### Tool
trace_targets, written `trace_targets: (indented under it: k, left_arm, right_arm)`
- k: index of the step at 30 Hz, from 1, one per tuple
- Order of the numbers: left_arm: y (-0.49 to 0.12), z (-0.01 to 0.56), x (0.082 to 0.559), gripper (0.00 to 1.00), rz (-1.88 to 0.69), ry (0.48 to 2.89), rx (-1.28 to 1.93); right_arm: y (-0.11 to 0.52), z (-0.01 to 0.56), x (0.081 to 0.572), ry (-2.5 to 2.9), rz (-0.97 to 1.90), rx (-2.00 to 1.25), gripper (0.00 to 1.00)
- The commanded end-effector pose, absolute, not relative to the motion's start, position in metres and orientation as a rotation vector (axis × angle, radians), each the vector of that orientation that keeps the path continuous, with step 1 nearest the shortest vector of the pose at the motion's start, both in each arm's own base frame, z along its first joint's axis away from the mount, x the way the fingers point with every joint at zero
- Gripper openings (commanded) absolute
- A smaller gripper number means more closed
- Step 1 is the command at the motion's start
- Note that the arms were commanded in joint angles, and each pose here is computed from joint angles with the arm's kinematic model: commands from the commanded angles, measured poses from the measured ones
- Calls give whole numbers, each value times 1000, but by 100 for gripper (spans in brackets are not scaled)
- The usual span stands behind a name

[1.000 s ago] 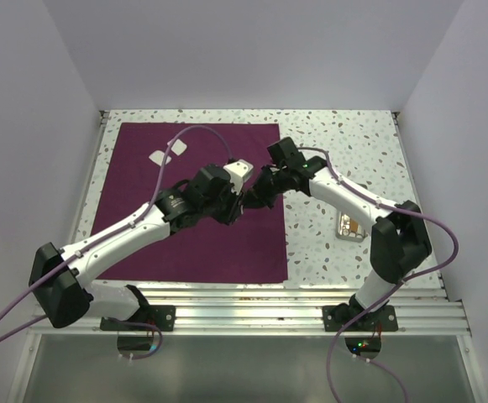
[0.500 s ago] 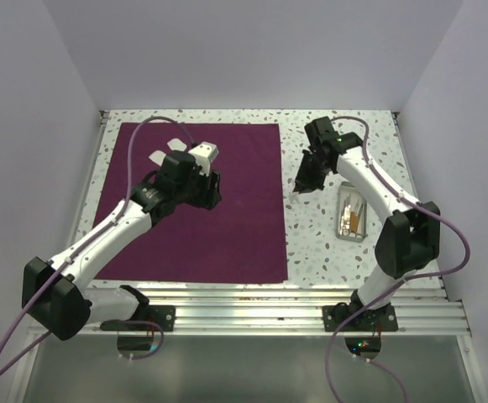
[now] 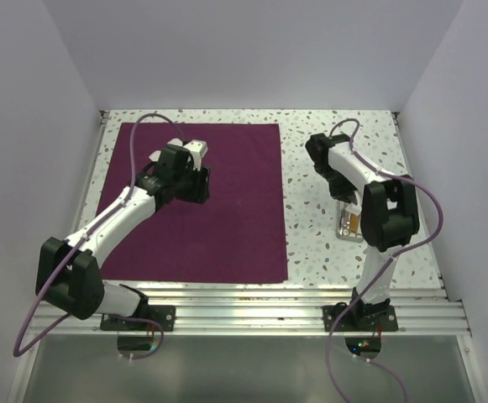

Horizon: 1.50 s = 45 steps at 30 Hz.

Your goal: Prepare the surgical pack

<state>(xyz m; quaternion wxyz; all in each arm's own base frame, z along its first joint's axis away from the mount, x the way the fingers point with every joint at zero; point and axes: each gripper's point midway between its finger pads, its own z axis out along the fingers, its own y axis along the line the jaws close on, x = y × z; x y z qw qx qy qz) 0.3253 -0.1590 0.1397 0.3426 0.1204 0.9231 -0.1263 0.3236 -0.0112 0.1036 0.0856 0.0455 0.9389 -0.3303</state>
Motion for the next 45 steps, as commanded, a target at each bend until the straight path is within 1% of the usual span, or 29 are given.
trace_targets:
  k: [1,4,7,10,15,18,20,21,22,24,25,26,28,29,31,32,34,35,36,38,40,42,43,45]
  left_arm:
    - [-159,153,341,60,-345,2348,319]
    - [-165,145,341,59,-390,2369,314]
    - [-165,141,342,59,-392,2373,309]
    - [-157,137,343,60,-354,2391,289]
    - [-157,133,344,59,-371,2404,280]
    - [-157,131,346,60,-372,2412,280]
    - [-155,129,348,60,-347,2426,263]
    - [-153,128,350,61,-336,2432,256]
    - [-151,128,351,61,-322,2438,244]
    - [-142,129,359,63,-245,2451,202]
    - [-134,121,363,64,-186,2478,170]
    - [-122,129,370,65,-110,2487,103]
    - [-108,121,378,65,-39,2529,6]
    - [-101,128,385,65,10,2525,-37]
    - [-97,120,394,65,36,2550,-83]
    - [-97,126,403,65,44,2537,-94]
    - [-95,120,413,65,76,2558,-116]
    - [-93,131,423,65,85,2542,-129]
    - [-88,122,428,65,112,2569,-149]
    - [-81,131,440,65,152,2559,-194]
    - [-62,120,448,65,229,2589,-260]
    - [-42,126,461,64,263,2581,-321]
    - [-37,122,472,62,273,2581,-330]
    - [-24,118,485,60,280,2578,-351]
  right_arm:
    - [-41,110,336,2722,-1169,105,0]
    - [-47,98,346,2728,-1221,108,2]
    - [-48,80,358,2771,-1169,150,4]
    - [-45,68,367,2803,-1144,157,5]
    - [-37,51,377,2839,-1090,176,6]
    - [-35,43,378,2853,-1095,181,10]
    - [-32,38,377,2874,-1066,187,22]
    - [-30,39,376,2880,-1046,201,26]
    - [-27,40,376,2888,-1016,213,38]
    - [-20,49,372,2899,-945,243,51]
    - [-19,55,369,2907,-929,248,59]
    - [-15,68,369,2895,-879,269,61]
    - [-11,83,365,2882,-823,284,67]
    - [-9,95,364,2866,-778,299,70]
    - [-2,103,357,2871,-714,304,71]
    - [-1,112,355,2854,-682,302,72]
    - [-1,111,347,2865,-671,284,72]
    - [-2,112,345,2859,-664,281,72]
    - [-1,111,339,2866,-646,265,72]
    - [0,112,337,2861,-625,263,72]
    - [12,117,337,2864,-510,249,72]
    - [24,128,342,2847,-380,229,71]
    - [44,135,344,2851,-210,213,70]
    - [67,147,350,2833,-23,176,70]
